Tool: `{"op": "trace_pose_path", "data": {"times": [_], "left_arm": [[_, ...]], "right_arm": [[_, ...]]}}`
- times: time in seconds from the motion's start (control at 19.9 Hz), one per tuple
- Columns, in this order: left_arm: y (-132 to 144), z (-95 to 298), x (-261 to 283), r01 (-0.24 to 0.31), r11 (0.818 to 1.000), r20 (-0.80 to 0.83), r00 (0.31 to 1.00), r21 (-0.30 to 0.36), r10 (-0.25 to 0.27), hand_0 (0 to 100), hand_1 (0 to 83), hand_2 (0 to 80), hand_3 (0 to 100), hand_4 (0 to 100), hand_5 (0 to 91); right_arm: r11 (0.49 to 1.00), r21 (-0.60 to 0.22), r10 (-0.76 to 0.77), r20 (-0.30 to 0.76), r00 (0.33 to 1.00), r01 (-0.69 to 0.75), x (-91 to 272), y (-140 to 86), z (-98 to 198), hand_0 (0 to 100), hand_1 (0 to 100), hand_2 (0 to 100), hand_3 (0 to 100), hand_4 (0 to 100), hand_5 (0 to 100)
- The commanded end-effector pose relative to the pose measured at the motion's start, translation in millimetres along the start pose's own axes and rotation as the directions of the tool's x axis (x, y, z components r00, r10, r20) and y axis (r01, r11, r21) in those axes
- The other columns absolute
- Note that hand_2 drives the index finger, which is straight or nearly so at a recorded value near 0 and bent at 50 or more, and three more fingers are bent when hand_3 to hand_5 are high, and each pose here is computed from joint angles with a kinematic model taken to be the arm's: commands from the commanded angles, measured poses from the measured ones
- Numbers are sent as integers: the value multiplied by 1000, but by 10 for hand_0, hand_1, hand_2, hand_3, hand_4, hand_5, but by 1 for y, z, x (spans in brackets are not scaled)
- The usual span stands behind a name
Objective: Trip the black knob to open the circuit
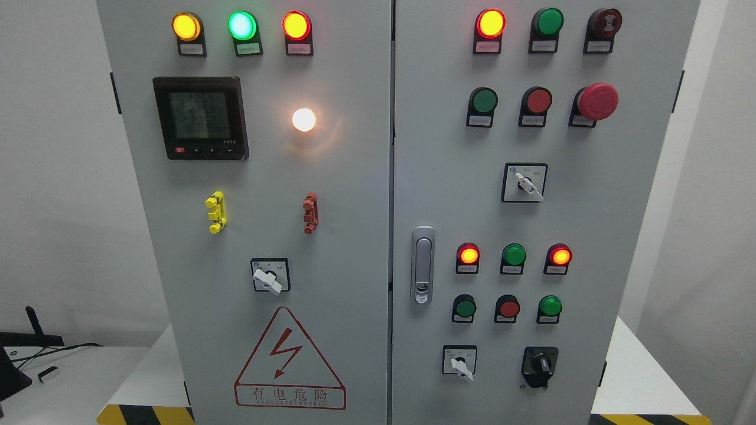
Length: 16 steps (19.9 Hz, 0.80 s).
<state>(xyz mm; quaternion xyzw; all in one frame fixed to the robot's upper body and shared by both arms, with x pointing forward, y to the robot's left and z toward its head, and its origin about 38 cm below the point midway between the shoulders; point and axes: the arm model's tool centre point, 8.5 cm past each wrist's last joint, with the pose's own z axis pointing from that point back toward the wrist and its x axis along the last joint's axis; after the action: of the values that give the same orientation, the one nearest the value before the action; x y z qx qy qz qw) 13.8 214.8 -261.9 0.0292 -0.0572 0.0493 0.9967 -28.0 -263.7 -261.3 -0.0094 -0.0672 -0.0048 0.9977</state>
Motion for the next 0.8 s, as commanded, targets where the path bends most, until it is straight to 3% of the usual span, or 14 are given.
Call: {"op": "trace_pose_path", "data": {"times": [0.0, 0.2, 0.75], "left_arm": [[0, 0, 0, -5, 1000, -1, 1000, 1, 5, 120, 389, 0, 0, 0, 0], [0, 0, 0, -5, 1000, -1, 1000, 1, 5, 120, 389, 0, 0, 0, 0], [0, 0, 0, -5, 1000, -1, 1000, 1, 5, 120, 389, 0, 0, 0, 0]], "right_arm": [[1000, 9, -5, -2, 1000, 5, 0, 11, -1, 356, 122, 0, 0, 0, 0], [1000, 8, -5, 6, 1000, 5, 2, 10, -1, 342, 135, 0, 0, 0, 0], [1000, 29, -6, 259, 966, -2, 45, 17, 13, 325, 161, 0, 10, 0, 0]]}}
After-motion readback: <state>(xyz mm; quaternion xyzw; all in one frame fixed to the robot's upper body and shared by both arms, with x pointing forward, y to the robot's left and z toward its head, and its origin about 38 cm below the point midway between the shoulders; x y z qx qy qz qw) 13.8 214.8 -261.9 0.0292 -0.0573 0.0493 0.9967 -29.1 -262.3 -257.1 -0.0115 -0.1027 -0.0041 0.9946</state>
